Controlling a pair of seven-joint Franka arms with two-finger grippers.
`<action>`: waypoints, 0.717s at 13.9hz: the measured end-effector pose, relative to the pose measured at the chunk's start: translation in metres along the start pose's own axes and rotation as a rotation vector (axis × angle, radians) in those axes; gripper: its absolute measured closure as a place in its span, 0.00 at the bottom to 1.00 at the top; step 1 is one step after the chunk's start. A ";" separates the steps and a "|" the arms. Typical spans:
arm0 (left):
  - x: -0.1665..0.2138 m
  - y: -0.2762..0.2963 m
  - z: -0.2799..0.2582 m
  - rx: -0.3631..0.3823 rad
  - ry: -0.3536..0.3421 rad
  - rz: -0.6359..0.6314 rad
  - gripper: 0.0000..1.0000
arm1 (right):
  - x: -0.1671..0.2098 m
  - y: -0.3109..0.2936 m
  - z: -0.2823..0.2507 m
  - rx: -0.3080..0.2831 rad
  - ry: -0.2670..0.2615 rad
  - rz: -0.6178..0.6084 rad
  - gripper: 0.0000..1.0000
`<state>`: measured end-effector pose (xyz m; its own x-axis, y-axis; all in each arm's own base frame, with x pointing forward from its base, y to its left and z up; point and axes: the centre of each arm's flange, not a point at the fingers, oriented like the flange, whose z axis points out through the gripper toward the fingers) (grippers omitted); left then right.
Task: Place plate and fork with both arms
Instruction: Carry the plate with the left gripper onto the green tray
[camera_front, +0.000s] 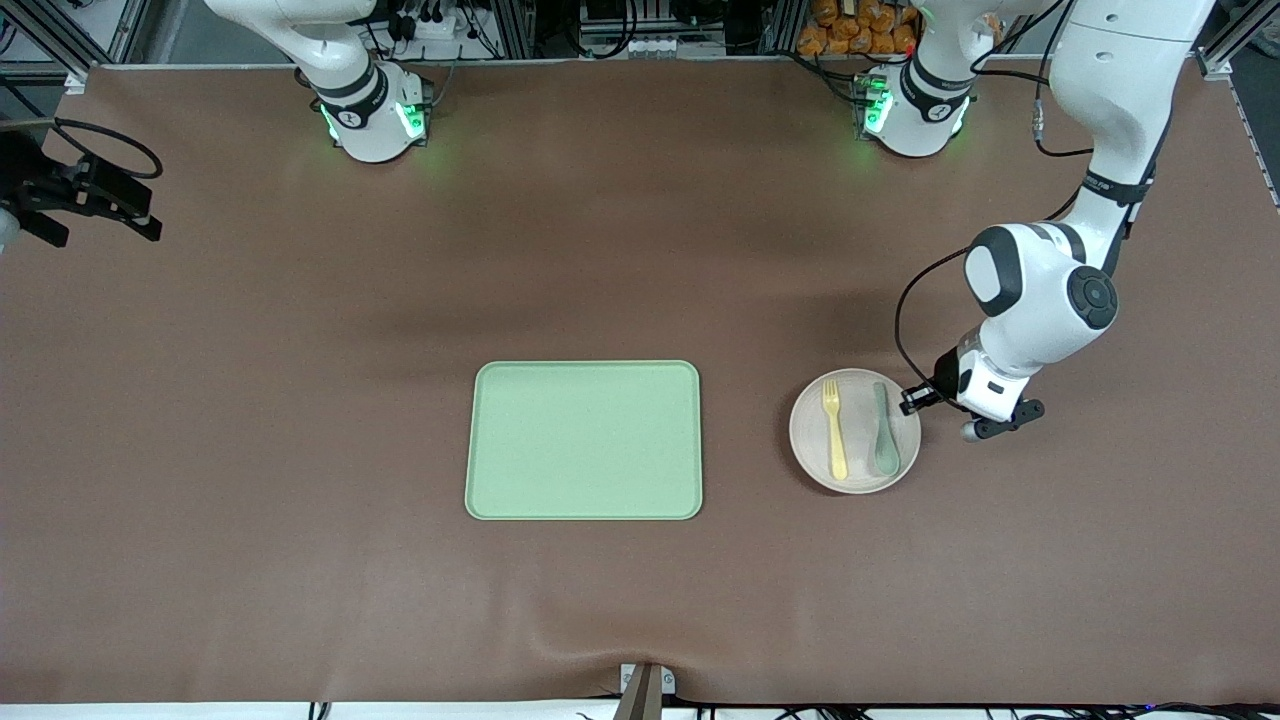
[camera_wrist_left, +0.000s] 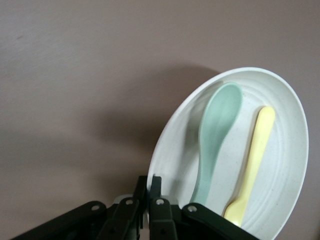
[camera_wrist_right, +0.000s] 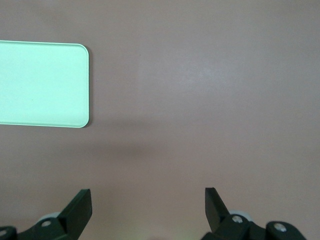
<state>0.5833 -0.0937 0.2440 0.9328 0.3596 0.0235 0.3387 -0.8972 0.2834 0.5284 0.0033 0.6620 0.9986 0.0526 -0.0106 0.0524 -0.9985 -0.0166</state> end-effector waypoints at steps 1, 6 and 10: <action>0.003 0.012 -0.006 -0.019 0.010 0.008 0.94 | 0.000 0.000 0.000 0.000 0.000 0.000 0.00; 0.009 0.094 -0.028 -0.086 -0.031 0.106 0.94 | 0.000 0.000 0.000 0.000 -0.001 -0.001 0.00; -0.010 0.184 -0.007 -0.133 -0.074 0.171 0.94 | 0.000 -0.001 0.000 0.000 -0.001 -0.002 0.00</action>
<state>0.6356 -0.2608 0.3031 0.9833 0.1816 0.0133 0.1607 -0.8999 0.4054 0.5284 0.0042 0.6620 0.9985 0.0542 -0.0112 0.0540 -0.9984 -0.0166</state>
